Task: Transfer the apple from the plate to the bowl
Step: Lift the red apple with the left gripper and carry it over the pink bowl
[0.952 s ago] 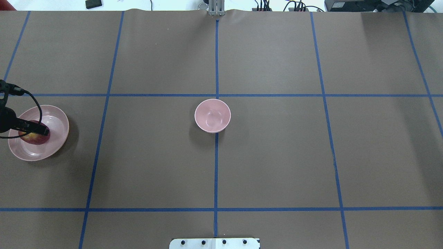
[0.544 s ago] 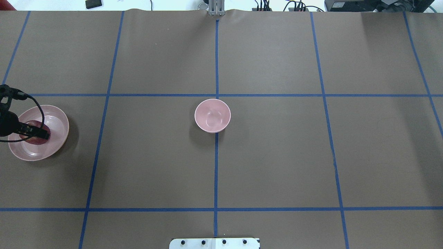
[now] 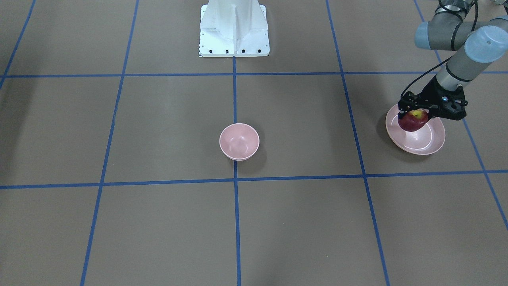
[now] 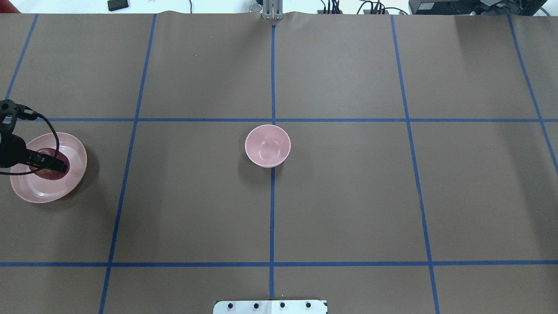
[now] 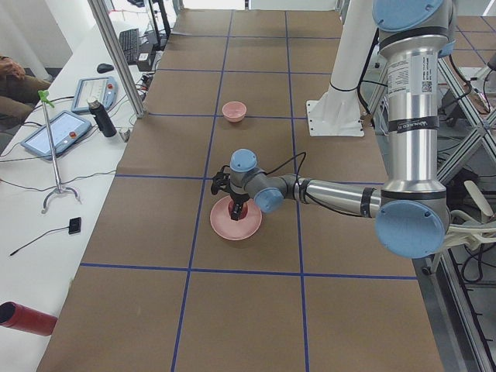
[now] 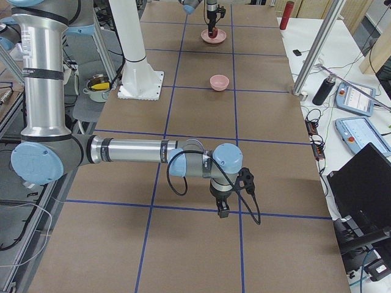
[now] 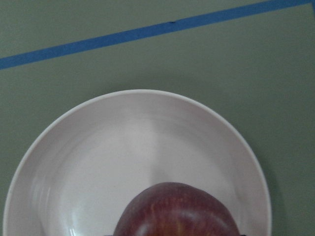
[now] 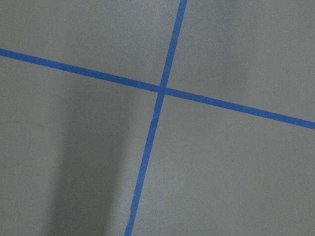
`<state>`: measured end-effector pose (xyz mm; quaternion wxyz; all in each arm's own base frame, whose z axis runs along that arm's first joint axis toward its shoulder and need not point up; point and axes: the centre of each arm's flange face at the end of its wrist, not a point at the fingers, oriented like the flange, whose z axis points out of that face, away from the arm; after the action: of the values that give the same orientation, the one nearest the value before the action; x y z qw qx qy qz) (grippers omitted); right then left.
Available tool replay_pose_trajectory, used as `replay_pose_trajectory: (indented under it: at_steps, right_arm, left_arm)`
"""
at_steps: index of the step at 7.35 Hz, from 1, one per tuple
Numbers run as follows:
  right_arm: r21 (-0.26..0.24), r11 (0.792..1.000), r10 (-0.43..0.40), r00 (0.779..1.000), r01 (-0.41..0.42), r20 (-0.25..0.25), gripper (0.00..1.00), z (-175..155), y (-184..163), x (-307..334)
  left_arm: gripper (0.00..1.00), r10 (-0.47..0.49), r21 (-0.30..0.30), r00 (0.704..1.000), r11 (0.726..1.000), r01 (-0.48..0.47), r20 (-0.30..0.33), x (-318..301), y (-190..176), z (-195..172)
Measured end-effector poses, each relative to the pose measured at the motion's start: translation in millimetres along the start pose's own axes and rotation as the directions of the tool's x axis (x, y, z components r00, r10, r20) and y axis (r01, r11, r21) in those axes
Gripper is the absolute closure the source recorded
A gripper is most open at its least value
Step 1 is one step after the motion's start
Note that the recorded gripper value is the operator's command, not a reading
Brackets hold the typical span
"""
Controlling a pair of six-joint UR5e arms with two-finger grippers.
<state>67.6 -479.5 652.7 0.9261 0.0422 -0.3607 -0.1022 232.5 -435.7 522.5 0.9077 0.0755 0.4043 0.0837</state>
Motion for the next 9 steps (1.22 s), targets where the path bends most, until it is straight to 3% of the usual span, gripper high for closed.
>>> replay_pose_trajectory:
  at_steps: [3, 4, 7, 9]
  right_arm:
    - [-0.006, 1.0, 0.008, 1.0, -0.008, 0.001, 0.0, 3, 6, 2]
    - [-0.007, 1.0, 0.011, 1.0, -0.011, 0.002, 0.0, 4, 8, 3]
    - [-0.009, 1.0, 0.019, 1.0, -0.019, 0.001, 0.0, 4, 10, 5]
    - [-0.011, 1.0, 0.023, 1.0, -0.023, 0.001, 0.0, 5, 11, 6]
  left_arm:
    - [1.0, -0.133, -0.057, 0.991, 0.989, 0.134, 0.026, 157, -71, -95]
    - [1.0, -0.183, -0.075, 0.983, 0.98, 0.184, 0.018, 225, -90, -110]
    - [1.0, -0.313, -0.072, 0.95, 0.947, 0.312, -0.001, 410, -137, -78]
    - [1.0, -0.341, -0.032, 0.939, 0.94, 0.34, -0.036, 462, -164, -23]
